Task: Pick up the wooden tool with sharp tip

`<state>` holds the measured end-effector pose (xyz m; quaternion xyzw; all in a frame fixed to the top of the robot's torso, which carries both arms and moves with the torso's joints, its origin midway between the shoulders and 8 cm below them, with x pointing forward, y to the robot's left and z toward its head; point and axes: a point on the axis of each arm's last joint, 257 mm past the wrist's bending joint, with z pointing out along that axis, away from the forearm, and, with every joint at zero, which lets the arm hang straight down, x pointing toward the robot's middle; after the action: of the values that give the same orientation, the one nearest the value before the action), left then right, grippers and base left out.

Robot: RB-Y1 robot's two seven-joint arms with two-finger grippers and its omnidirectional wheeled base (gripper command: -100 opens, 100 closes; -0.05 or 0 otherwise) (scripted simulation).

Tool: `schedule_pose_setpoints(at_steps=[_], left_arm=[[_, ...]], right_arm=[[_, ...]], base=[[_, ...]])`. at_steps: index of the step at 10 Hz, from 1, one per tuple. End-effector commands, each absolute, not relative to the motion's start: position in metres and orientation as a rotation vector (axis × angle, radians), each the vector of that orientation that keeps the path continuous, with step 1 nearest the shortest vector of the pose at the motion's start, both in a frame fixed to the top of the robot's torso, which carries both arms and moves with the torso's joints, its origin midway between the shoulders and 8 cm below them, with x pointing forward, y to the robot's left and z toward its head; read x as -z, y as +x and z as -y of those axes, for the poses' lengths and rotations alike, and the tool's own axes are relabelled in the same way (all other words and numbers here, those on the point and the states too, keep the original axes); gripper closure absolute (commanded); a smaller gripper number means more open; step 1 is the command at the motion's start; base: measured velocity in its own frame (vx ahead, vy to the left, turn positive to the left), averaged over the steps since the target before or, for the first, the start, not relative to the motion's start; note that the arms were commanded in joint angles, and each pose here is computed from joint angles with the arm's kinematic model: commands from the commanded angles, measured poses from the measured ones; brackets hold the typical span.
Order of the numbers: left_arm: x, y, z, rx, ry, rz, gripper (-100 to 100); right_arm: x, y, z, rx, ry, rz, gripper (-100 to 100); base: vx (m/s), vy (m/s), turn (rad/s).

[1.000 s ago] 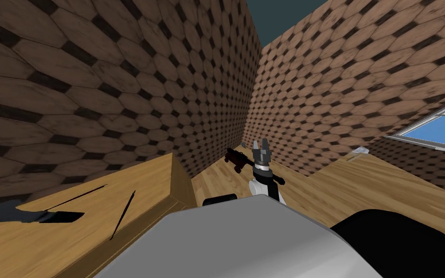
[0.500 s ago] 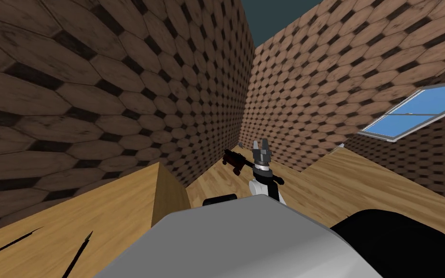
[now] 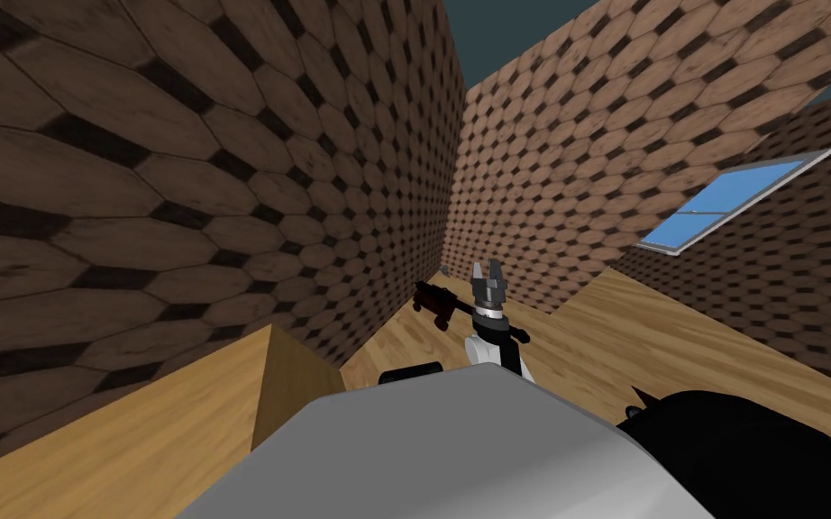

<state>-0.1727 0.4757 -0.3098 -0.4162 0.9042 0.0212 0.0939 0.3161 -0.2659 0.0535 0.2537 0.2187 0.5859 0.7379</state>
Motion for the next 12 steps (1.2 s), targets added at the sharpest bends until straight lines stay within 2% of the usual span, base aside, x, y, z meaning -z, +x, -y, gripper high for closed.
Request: schedule_pose_setpoints(at_steps=[1, 4, 5, 6, 12], left_arm=[[0.307, -0.180, -0.485, -0.102, -1.215, -2.724, -100], [0.303, -0.186, -0.497, -0.137, -1.188, -2.767, -100], [0.302, -0.186, -0.498, -0.139, -1.185, -2.770, 0], [0.308, -0.186, -0.498, -0.138, -1.185, -2.769, -100], [0.329, -0.185, -0.499, -0.133, -1.183, -2.768, -100]], right_arm=[[-0.054, 0.316, 0.266, -1.286, 0.557, -0.480, 0], [-0.054, 0.316, 0.266, -1.286, 0.557, -0.480, 0], [-0.054, 0.316, 0.266, -1.286, 0.557, -0.480, 0], [-0.054, 0.316, 0.266, -1.286, 0.557, -0.480, 0], [-0.054, 0.316, 0.266, -1.287, 0.557, -0.480, 0]], base=[[0.137, 0.054, -0.193], [0.136, 0.077, -0.119], [0.014, 0.011, 0.000], [0.007, 0.008, -0.002], [-0.001, 0.004, 0.000]])
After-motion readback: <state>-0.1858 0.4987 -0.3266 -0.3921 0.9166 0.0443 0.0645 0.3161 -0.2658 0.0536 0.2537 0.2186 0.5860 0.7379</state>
